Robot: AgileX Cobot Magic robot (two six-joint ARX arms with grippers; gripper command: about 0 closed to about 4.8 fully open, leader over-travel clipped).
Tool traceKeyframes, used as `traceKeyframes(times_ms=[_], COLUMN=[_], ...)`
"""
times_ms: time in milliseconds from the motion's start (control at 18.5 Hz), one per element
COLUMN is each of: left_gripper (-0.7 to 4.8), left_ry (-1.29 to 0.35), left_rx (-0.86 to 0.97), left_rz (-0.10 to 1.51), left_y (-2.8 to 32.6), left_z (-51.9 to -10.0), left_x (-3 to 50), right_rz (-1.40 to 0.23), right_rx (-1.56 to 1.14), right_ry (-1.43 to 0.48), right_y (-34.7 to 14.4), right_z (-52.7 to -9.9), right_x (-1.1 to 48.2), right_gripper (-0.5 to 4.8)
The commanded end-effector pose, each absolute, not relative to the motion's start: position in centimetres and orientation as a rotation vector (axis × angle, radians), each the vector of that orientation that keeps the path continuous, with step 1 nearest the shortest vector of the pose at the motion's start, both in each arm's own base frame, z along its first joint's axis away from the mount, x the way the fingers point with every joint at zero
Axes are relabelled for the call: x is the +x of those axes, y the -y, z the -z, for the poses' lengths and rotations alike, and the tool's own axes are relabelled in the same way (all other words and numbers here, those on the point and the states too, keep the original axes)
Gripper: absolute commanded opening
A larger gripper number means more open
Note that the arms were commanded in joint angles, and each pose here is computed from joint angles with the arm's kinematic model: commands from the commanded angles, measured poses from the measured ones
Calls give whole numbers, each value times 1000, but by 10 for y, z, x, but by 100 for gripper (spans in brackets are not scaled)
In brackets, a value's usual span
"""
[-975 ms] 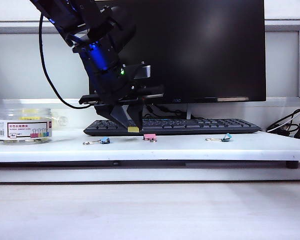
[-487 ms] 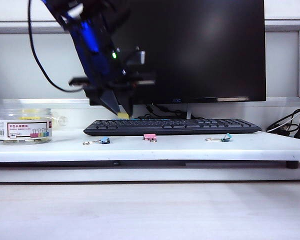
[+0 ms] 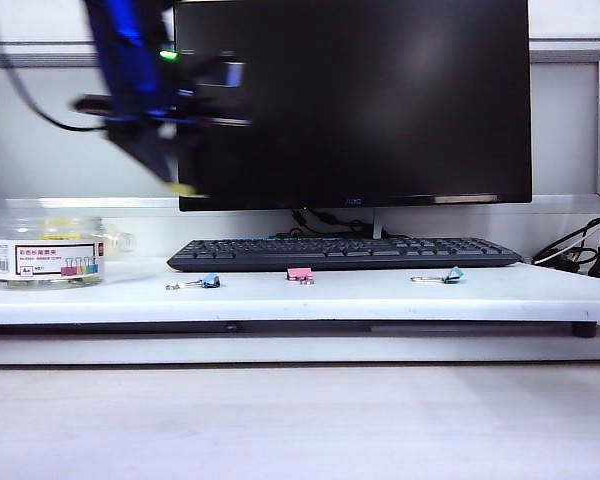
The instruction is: Pick up the clips with the largest number of clips of the same color on the table and place them in a round transparent plastic box.
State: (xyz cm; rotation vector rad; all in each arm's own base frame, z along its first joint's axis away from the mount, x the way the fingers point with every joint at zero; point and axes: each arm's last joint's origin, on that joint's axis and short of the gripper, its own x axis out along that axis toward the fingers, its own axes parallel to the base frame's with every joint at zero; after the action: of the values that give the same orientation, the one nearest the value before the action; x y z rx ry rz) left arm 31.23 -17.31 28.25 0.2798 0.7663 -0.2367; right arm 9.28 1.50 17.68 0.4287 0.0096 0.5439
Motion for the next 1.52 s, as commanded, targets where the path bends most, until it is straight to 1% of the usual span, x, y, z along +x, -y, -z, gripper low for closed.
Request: traceKeyframes(times_ms=[54, 379, 596, 1029, 1192, 1300, 1517], left_gripper=[120, 119, 120, 120, 120, 119, 120], left_ry=[-772, -767, -841, -876, -878, -868, -834], left_rx=[282, 270, 280, 288, 269, 239, 198], left_rz=[200, 133, 100, 82, 53, 53, 89], left_y=[155, 118, 98, 93, 82, 74, 71], left_z=[-296, -319, -314, -283, -273, -274, -276], left_x=[308, 298, 298, 298, 301, 305, 309], right_rz=[-553, -553, -553, -553, -553, -552, -552], right_rx=[425, 425, 425, 425, 425, 425, 425], right_ry=[5, 6, 5, 5, 5, 5, 5], right_y=[-15, -15, -15, -15, -15, -15, -15], right_z=[-178, -178, -178, -178, -178, -178, -178], right_x=[93, 93, 93, 93, 93, 93, 93], right_gripper=[-1, -1, -1, -1, -1, -1, -1])
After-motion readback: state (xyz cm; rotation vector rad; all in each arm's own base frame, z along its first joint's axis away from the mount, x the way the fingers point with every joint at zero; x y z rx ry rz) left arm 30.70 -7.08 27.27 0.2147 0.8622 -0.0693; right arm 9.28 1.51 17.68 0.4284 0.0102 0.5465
